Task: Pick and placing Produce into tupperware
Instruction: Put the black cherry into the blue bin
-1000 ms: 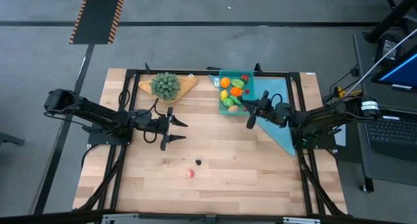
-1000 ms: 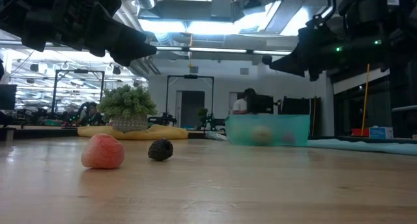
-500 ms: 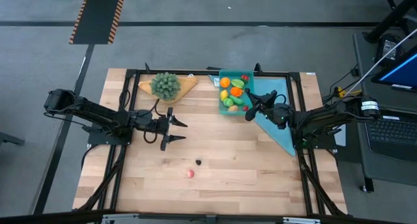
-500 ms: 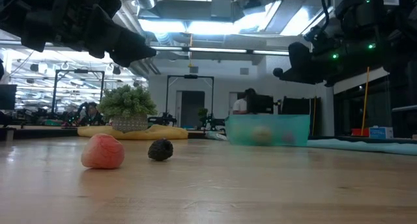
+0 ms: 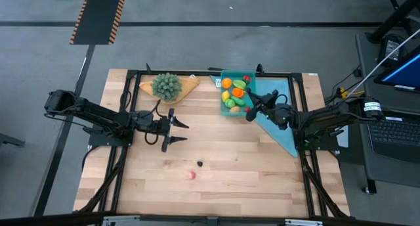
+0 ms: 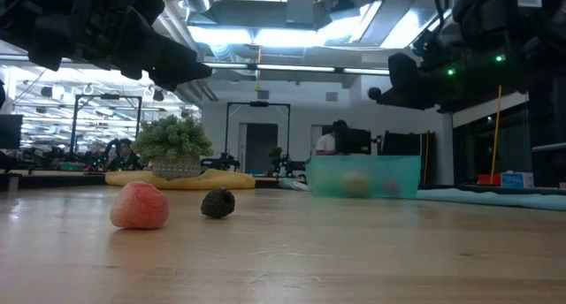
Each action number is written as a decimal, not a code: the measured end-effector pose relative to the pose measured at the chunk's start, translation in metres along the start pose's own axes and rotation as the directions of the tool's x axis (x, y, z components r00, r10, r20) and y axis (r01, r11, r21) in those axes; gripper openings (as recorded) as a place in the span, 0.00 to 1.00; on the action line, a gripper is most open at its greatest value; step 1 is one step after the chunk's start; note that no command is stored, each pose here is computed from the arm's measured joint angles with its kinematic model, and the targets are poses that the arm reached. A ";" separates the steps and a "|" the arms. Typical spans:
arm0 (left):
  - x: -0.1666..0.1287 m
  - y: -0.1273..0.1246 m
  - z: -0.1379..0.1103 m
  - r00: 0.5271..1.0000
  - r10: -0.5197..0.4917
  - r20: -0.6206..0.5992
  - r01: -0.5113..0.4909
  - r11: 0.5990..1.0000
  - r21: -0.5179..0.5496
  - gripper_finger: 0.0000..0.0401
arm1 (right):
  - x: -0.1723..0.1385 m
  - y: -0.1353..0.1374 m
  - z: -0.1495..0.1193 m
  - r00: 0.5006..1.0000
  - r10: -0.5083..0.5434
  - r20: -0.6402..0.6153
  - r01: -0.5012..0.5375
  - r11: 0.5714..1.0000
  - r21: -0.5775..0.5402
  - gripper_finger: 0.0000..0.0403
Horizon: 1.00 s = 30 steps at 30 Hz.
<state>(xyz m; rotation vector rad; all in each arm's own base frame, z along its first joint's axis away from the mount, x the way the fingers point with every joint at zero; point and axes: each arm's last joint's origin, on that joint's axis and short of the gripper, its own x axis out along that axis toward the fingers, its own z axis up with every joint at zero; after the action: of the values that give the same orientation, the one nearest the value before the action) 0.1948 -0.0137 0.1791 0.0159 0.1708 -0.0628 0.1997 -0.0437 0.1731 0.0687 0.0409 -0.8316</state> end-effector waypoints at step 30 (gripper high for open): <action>0.000 0.000 0.000 1.000 0.000 -0.004 0.000 1.000 -0.006 0.57 | 0.068 -0.044 0.074 0.797 0.113 -0.593 -0.067 0.993 0.099 0.00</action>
<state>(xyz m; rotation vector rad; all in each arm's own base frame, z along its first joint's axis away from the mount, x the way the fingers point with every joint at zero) 0.1947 -0.0137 0.1788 0.0099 0.1753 -0.0623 0.2141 -0.1291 0.2404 0.4022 0.6051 -0.6865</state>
